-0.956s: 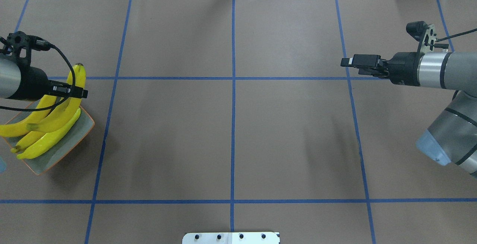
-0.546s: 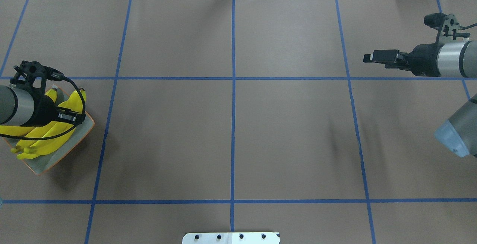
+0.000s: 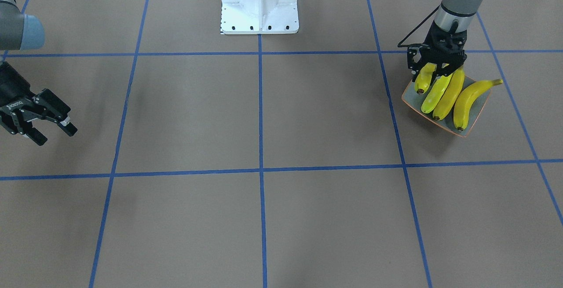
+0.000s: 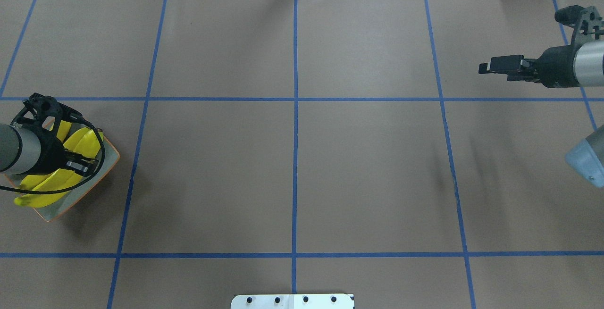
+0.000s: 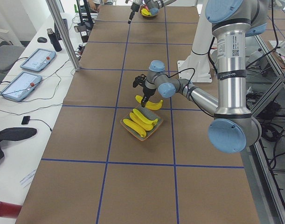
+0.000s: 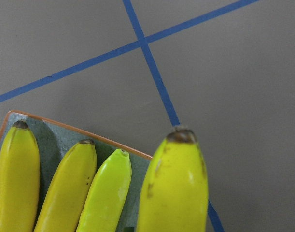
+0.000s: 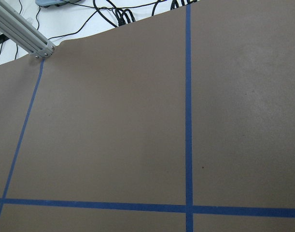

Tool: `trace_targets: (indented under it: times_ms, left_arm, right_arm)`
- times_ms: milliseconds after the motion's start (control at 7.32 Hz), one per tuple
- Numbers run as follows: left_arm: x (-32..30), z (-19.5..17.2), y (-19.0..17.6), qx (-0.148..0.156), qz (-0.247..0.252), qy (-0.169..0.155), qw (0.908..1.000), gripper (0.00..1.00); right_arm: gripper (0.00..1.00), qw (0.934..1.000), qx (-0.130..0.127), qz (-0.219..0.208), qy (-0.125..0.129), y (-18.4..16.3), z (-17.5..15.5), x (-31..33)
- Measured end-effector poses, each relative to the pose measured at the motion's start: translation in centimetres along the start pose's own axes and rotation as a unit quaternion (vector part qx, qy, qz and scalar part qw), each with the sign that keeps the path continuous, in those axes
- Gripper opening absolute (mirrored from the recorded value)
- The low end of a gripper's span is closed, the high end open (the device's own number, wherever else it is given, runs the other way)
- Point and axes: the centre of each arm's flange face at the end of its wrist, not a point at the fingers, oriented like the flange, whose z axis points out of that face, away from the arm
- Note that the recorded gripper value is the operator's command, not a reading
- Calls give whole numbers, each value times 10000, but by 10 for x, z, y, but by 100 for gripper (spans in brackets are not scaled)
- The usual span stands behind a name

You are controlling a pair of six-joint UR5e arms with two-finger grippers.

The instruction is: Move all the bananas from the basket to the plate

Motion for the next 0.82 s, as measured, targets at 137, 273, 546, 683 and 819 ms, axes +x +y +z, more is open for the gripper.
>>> trace_targets:
  times_ms: [137, 273, 546, 683, 819]
  left_arm:
    - [-1, 3, 2, -49, 19, 6, 10000, 0]
    - [-2, 8, 3, -96, 19, 3, 10000, 0]
    - [-3, 17, 5, -237, 4, 50, 9997, 0]
    - [-4, 23, 6, -315, -6, 77, 9995, 0]
    - [-4, 29, 6, -366, -15, 77, 9993, 0]
  right_arm:
    - [100, 10000, -45, 72, 29, -6, -5, 3]
    - [100, 9999, -67, 109, 41, -9, -8, 5]
    - [100, 9999, -77, 126, 45, -11, -9, 4]
    - [100, 9999, -77, 125, 42, -12, -9, 4]
    - [100, 9999, -81, 131, 48, -12, -9, 3]
